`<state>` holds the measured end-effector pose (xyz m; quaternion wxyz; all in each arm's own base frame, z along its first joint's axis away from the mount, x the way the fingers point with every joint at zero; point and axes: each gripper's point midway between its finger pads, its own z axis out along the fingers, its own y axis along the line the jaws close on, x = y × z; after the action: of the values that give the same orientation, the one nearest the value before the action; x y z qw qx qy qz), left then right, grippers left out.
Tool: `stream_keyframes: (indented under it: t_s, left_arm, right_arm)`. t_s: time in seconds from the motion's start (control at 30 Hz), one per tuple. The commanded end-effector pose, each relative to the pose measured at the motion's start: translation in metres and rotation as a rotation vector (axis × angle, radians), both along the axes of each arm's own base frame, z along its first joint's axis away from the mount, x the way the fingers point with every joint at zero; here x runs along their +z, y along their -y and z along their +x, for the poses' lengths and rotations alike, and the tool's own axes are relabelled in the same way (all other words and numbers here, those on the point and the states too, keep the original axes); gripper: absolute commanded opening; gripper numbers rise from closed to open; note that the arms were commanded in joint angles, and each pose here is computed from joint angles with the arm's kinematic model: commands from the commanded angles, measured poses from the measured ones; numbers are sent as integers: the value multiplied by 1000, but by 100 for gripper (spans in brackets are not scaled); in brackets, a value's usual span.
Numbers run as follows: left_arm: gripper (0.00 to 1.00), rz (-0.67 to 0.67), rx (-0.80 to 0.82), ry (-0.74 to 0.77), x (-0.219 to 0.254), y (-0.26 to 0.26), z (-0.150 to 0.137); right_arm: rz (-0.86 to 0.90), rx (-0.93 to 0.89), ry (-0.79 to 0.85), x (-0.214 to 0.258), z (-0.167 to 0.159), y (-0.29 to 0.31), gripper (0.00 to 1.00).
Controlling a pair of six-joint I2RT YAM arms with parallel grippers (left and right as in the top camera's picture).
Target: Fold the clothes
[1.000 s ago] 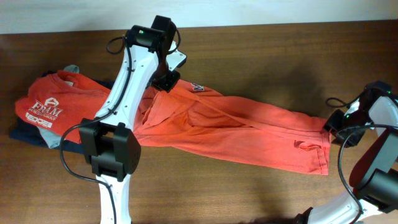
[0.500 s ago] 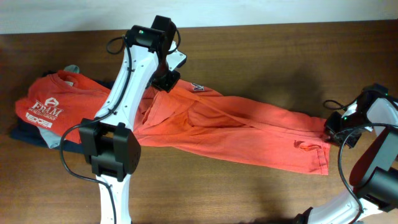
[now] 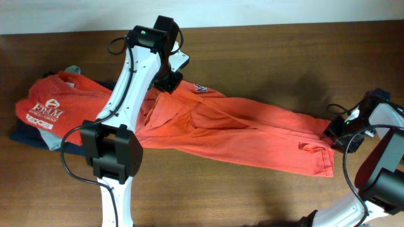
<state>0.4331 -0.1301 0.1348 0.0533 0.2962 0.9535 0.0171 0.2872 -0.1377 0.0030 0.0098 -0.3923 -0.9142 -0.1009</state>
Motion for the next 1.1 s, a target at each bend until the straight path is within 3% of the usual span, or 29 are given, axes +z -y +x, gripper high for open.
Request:
stream_keyframes:
  t_s: [0.0,0.07,0.13,0.53,0.8,1.07]
  left_arm:
    - [1,-3,0,61,23,-5,3]
    - [1,-3,0,61,23,-5,3]
    - [1,-3,0,61,23,-5,3]
    - [1,-2,1,62,23,-5,3]
    - [1,37,7,66,23,-13,3]
    - [1,82,23,21,23,-32,-6]
  right_arm:
    - [1,-16,-23,-6,-5,-2,38]
    - [-1,-16,-18,-4,-3,0,25]
    - [-1,-14,-19,0,-2,1,21]
    - [-102,48,-44,53,8,27,19]
    - [-93,81,-82,54,-2,24,5]
    - [-46,162,-144,57,-20,14,4]
